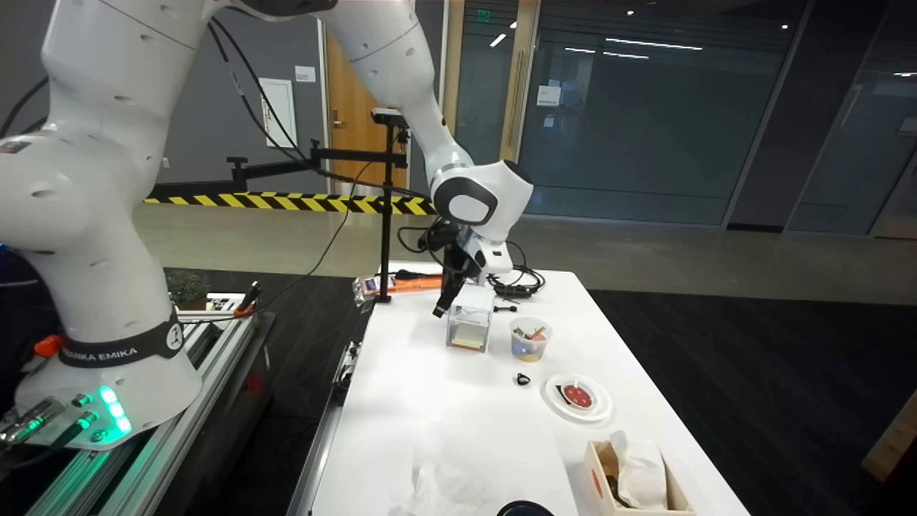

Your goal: Pick up one of the post-its

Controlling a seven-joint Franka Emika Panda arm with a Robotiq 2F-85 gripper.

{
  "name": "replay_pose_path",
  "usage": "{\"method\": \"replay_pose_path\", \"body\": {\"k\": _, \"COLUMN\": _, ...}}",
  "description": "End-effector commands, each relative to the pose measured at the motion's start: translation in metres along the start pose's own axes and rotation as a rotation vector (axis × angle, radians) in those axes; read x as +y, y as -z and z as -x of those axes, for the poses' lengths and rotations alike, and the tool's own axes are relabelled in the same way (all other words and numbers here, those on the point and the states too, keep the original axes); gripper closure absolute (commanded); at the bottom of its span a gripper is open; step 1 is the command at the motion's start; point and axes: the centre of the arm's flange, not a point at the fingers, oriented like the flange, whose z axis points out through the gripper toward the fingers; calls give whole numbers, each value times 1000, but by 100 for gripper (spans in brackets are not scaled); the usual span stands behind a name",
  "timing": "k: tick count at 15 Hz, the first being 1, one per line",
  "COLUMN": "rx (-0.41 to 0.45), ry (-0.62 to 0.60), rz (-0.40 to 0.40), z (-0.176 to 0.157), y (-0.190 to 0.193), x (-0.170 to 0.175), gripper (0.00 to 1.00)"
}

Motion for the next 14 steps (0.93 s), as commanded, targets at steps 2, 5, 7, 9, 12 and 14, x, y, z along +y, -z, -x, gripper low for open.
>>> {"method": "replay_pose_path", "body": {"k": 2, "rx": -41, "ry": 19, "rz": 27, "z": -7, "y": -21, "x": -13, "gripper": 0}}
{"method": "replay_pose_path", "body": {"k": 5, "rx": -41, "ry": 8, "rz": 6, "z": -16, "y": -30, "x": -19, "gripper": 0}}
{"method": "replay_pose_path", "body": {"k": 7, "rx": -35, "ry": -5, "rz": -20, "z": -22, "y": -31, "x": -24, "gripper": 0}}
{"method": "replay_pose_path", "body": {"k": 9, "rx": -12, "ry": -17, "rz": -45, "z": -27, "y": -30, "x": -31, "gripper": 0}}
{"method": "replay_pose_path", "body": {"k": 12, "rx": 12, "ry": -31, "rz": -68, "z": -31, "y": -29, "x": -36, "gripper": 0}}
{"method": "replay_pose_path", "body": {"k": 14, "rx": 17, "ry": -27, "rz": -71, "z": -32, "y": -33, "x": -36, "gripper": 0}}
